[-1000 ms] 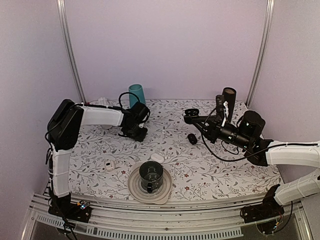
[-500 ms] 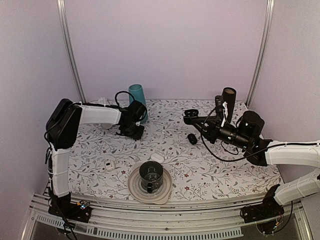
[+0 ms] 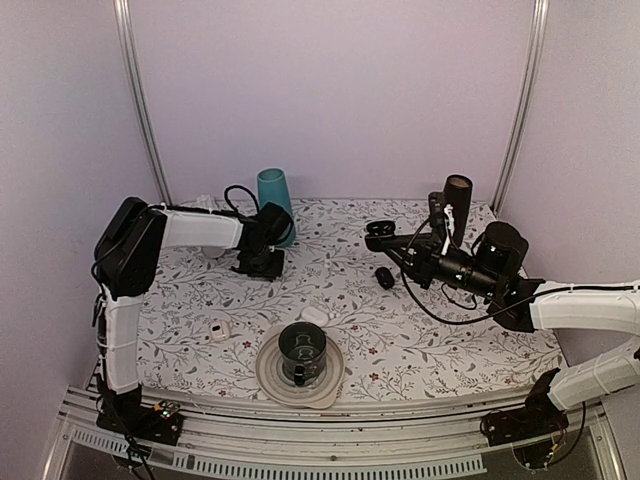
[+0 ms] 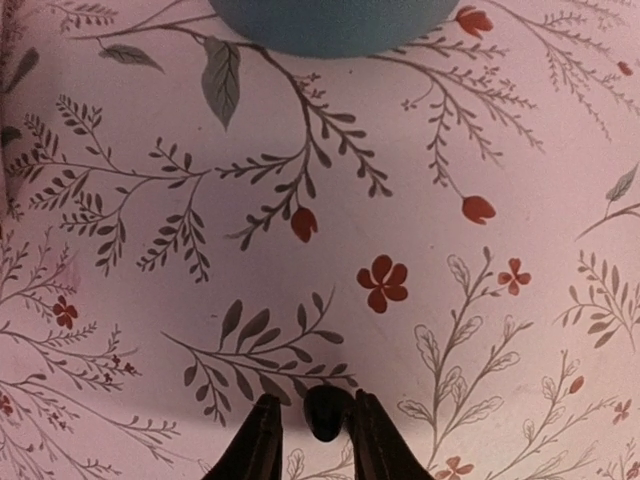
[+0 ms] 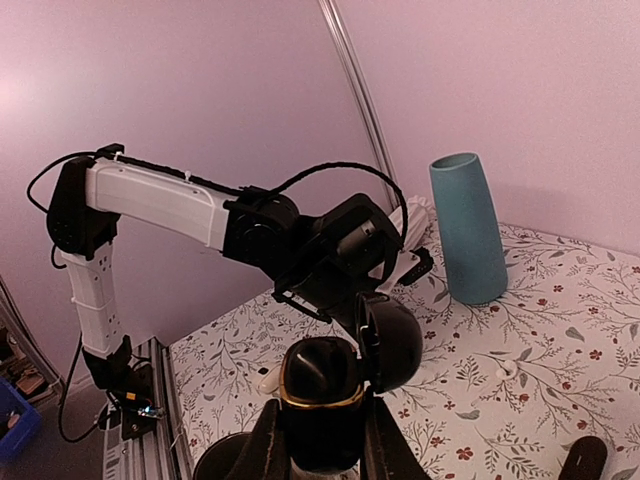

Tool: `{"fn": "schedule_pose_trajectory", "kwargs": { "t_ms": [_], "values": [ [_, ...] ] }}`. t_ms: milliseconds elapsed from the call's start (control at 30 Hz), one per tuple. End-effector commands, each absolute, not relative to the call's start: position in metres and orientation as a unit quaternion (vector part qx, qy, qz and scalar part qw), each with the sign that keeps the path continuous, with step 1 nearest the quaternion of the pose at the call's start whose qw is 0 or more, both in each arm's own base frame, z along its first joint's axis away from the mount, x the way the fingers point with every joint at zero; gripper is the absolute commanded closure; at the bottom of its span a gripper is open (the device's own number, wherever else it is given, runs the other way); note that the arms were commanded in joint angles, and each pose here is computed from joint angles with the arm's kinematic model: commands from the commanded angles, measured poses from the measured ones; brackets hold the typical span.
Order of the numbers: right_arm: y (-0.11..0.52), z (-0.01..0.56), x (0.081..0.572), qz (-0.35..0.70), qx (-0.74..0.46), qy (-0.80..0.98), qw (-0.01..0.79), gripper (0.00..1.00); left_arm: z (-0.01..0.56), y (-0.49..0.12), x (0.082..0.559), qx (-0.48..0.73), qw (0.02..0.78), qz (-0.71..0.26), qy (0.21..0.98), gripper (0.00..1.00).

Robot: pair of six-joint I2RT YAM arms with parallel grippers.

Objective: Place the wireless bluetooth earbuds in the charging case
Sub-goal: Adjust the left earbud at the center of the board.

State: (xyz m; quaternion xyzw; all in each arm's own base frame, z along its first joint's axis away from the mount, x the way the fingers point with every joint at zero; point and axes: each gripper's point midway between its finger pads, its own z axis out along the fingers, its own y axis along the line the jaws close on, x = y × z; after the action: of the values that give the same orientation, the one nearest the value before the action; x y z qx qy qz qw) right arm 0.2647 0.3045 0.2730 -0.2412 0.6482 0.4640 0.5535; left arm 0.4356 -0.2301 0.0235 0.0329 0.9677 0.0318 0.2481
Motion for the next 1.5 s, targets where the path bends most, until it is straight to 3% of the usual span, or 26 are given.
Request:
{"fn": "schedule_pose_trajectory", "kwargs": {
  "t_ms": [0,667,1200,1467],
  "values": [
    [0.306,0.29,0.257,0.479,-0.259,0.627,0.557,0.97,0.017,-0.225,0.436,-0.02,0.24,0.031,0.97,0.74],
    [0.304,0.285,0.245,0.484,-0.275,0.624,0.549,0.97,0.005,-0.228,0.442,-0.06,0.239,0.036,0.969,0.74],
    [0.305,0.27,0.251,0.48,-0.262,0.645,0.534,0.97,0.011,-0.233,0.439,-0.016,0.247,0.03,0.968,0.85],
    [0.309,0.264,0.258,0.481,-0.25,0.656,0.525,0.97,0.015,-0.24,0.439,0.025,0.251,0.022,0.967,0.74]
  ]
}}
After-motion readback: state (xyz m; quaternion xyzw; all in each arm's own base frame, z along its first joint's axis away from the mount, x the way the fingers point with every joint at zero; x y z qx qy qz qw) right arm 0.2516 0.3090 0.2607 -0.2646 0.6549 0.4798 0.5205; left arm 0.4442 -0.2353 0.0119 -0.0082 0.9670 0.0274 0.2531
